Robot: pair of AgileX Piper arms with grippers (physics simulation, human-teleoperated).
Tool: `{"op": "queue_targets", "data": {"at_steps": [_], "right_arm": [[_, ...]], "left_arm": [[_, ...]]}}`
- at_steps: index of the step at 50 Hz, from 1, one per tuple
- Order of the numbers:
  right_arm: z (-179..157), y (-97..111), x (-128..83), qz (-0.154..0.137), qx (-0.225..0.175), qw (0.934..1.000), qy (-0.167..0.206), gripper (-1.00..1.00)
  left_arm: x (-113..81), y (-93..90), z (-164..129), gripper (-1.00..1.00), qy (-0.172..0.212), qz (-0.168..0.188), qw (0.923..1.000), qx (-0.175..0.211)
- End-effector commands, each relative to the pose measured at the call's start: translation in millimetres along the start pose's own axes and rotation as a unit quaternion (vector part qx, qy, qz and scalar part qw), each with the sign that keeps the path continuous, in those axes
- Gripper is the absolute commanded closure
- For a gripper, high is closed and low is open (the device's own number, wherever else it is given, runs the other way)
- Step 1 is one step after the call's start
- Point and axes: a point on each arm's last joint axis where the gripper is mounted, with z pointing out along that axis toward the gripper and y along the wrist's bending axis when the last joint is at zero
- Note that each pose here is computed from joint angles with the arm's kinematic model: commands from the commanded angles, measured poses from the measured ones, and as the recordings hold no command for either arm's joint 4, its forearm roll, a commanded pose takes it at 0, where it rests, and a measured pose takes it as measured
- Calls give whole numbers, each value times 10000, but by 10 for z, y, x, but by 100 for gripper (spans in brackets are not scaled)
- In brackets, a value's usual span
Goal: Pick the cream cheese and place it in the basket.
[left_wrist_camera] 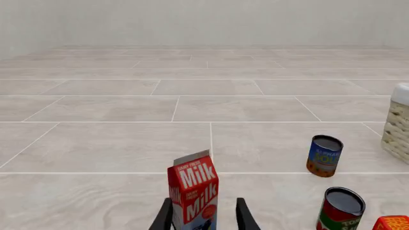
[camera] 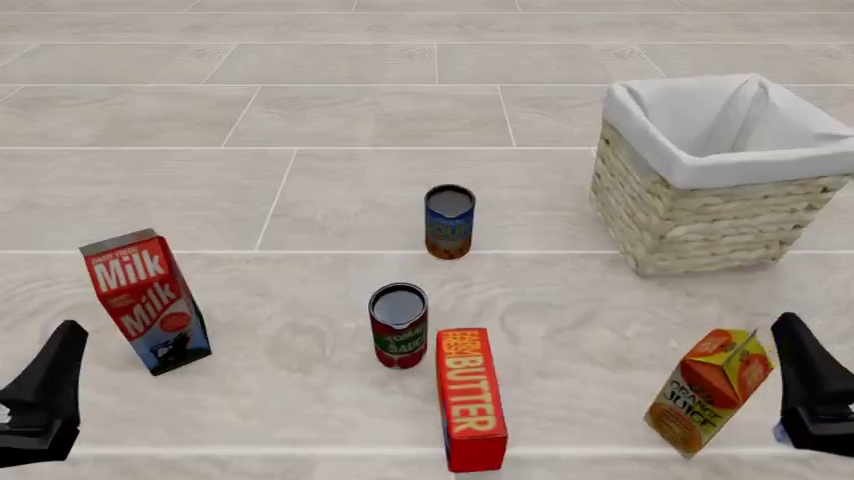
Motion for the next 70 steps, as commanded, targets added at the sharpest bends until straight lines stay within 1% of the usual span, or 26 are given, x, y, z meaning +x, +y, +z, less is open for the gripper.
{"op": "queue_targets", "data": {"at_steps": [1,16,28,31,34,36,37,42,45,46,47,49,51,53,55,56,57,58,62,64,65,66,67,68,69,70], "right_arm": [[-19,19,96,126,-155,9995,-233,-100],[-41,20,26,115,-177,9994,-270,-100],[-64,17,-86,105,-167,9992,-360,-100],[-78,15,-146,105,-158,9990,-400,-100],[-101,14,-242,-1,-164,9988,-456,-100],[-111,17,-277,35,-205,9987,-465,-100],[-135,12,-363,120,-172,9983,-541,-100],[-181,10,-485,-8,-181,9988,-456,-100],[-165,11,-523,-65,-196,9993,-306,-100],[-165,11,-523,-65,-196,9993,-306,-100],[-144,10,-527,-113,-178,9996,-200,-100],[-175,9,-569,-99,-180,9996,-207,-100],[-156,10,-596,-192,-189,9996,-56,-100],[-192,5,-674,-154,-153,9997,-78,-100],[-147,-8,-737,82,1,10000,42,-100],[-112,-8,-753,96,-2,9999,121,-100],[-105,-9,-771,21,10,9999,129,-100],[-105,-9,-771,21,10,9999,129,-100],[-141,-17,-996,-43,79,10000,42,-100],[-141,-19,-1086,-193,91,9998,39,-100],[-125,-26,-1122,-122,160,9998,55,-100],[-90,-31,-1153,-124,202,9996,138,-100],[-50,-25,-1161,-235,120,9993,263,-100],[-49,-25,-1162,-235,120,9993,263,-100],[-7,-27,-1162,-390,120,9985,375,-100],[22,-41,-1203,-458,221,9978,430,-100]], "left_arm": [[-8,0,4,-100,4,0,10000,0],[-8,0,4,-100,4,0,10000,0],[-8,0,4,-100,4,0,10000,0],[-8,0,4,-100,4,0,10000,0],[-8,0,4,-100,4,0,10000,0],[-8,0,4,-100,4,0,10000,0],[-8,0,4,-100,4,0,10000,0],[-8,0,4,-100,4,0,10000,0],[-8,0,4,-100,4,0,10000,0],[-8,0,4,-100,4,0,10000,0],[-8,0,4,-100,4,0,10000,0],[-8,0,4,-100,4,0,10000,0],[-8,0,4,-100,4,0,10000,0],[-8,0,4,-100,4,0,10000,0],[-8,0,4,-100,4,0,10000,0],[-8,0,4,-100,4,0,10000,0],[-8,0,4,-100,4,0,10000,0],[-8,0,4,-100,4,0,10000,0],[-8,0,4,-100,4,0,10000,0],[-8,0,4,-100,4,0,10000,0],[-8,0,4,-100,4,0,10000,0],[-8,0,4,-100,4,0,10000,0],[-8,0,4,-100,4,0,10000,0],[-8,0,4,-100,4,0,10000,0],[-8,0,4,-100,4,0,10000,0],[-8,0,4,-100,4,0,10000,0]]}}
